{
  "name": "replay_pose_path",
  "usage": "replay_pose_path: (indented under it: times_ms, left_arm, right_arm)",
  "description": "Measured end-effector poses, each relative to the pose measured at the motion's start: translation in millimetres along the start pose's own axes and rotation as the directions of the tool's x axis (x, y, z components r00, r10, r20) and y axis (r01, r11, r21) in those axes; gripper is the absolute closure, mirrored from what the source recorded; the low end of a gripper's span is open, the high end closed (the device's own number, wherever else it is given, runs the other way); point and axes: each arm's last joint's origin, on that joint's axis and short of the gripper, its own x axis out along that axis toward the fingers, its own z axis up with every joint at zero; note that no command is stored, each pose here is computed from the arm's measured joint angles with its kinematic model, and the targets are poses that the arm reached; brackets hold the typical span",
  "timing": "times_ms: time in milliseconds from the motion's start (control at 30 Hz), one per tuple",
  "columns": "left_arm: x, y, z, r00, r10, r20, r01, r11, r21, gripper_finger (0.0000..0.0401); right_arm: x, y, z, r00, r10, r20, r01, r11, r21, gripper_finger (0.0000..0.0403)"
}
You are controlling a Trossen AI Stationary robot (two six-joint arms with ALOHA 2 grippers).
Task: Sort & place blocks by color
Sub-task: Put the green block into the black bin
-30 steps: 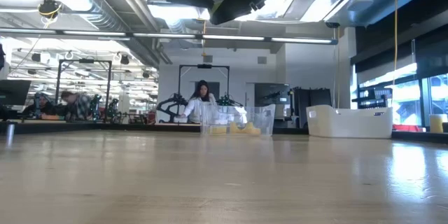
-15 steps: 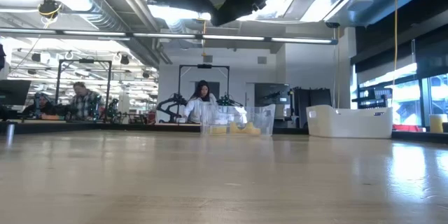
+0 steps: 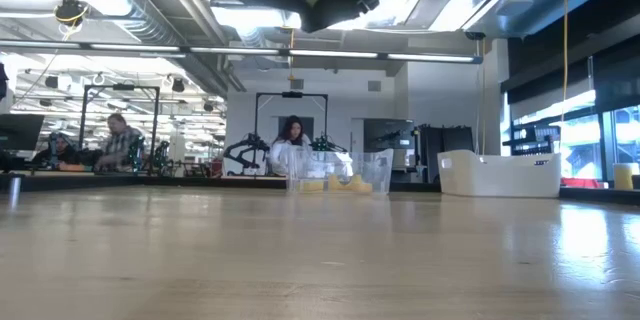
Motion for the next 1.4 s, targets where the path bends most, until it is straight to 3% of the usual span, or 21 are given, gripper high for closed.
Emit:
replay_pose_path:
  times_ms: [300, 433, 633, 767, 933, 1067, 1167, 1333, 1400]
  left_arm:
    - [-0.5, -0.5, -2.5, 0.999, 0.009, -0.042, -0.010, 1.000, -0.029, 0.0282]
    - [-6.2, 1.3, -5.2, 0.995, 0.039, -0.091, -0.042, 0.999, -0.022, 0.0282]
    - [-24.0, 4.8, -5.3, 0.991, 0.039, -0.126, -0.056, 0.990, -0.130, 0.0282]
    - [-49.7, -0.5, -2.4, 0.991, -0.014, -0.135, -0.013, 0.979, -0.201, 0.0282]
    - [-77.8, -23.1, -4.1, 0.960, -0.225, -0.167, 0.166, 0.938, -0.305, 0.0282]
    - [-95.1, -49.7, -13.0, 0.877, -0.387, -0.284, 0.244, 0.869, -0.431, 0.0282]
    - [-108.9, -70.1, -17.9, 0.779, -0.517, -0.354, 0.295, 0.802, -0.520, 0.0282]
    - [-132.2, -101.3, -15.2, 0.563, -0.752, -0.344, 0.393, 0.609, -0.689, 0.0282]
    - [-143.6, -112.5, -14.0, 0.487, -0.805, -0.340, 0.406, 0.553, -0.727, 0.0282]
  right_arm:
    - [0.6, 0.2, -0.7, 1.000, -0.006, -0.007, 0.006, 1.000, -0.006, 0.0233]
    - [-5.9, -2.5, -1.1, 0.998, -0.055, -0.034, 0.054, 0.998, -0.017, 0.0232]
    - [-30.1, -9.6, -1.7, 0.992, -0.088, -0.088, 0.090, 0.996, 0.011, 0.0232]
    - [-50.0, -15.0, -4.5, 0.988, -0.079, -0.136, 0.092, 0.992, 0.088, 0.0232]
    - [-65.9, -15.3, -12.5, 0.976, -0.019, -0.219, 0.030, 0.998, 0.051, 0.0232]
    - [-69.6, -10.5, -16.6, 0.965, 0.043, -0.259, -0.034, 0.999, 0.040, 0.0231]
    - [-70.6, -7.3, -17.2, 0.960, 0.090, -0.264, -0.081, 0.996, 0.045, 0.0231]
    - [-71.5, -3.5, -16.7, 0.951, 0.176, -0.255, -0.156, 0.983, 0.095, 0.0231]
    - [-72.1, -1.7, -16.4, 0.950, 0.180, -0.254, -0.155, 0.981, 0.118, 0.0231]
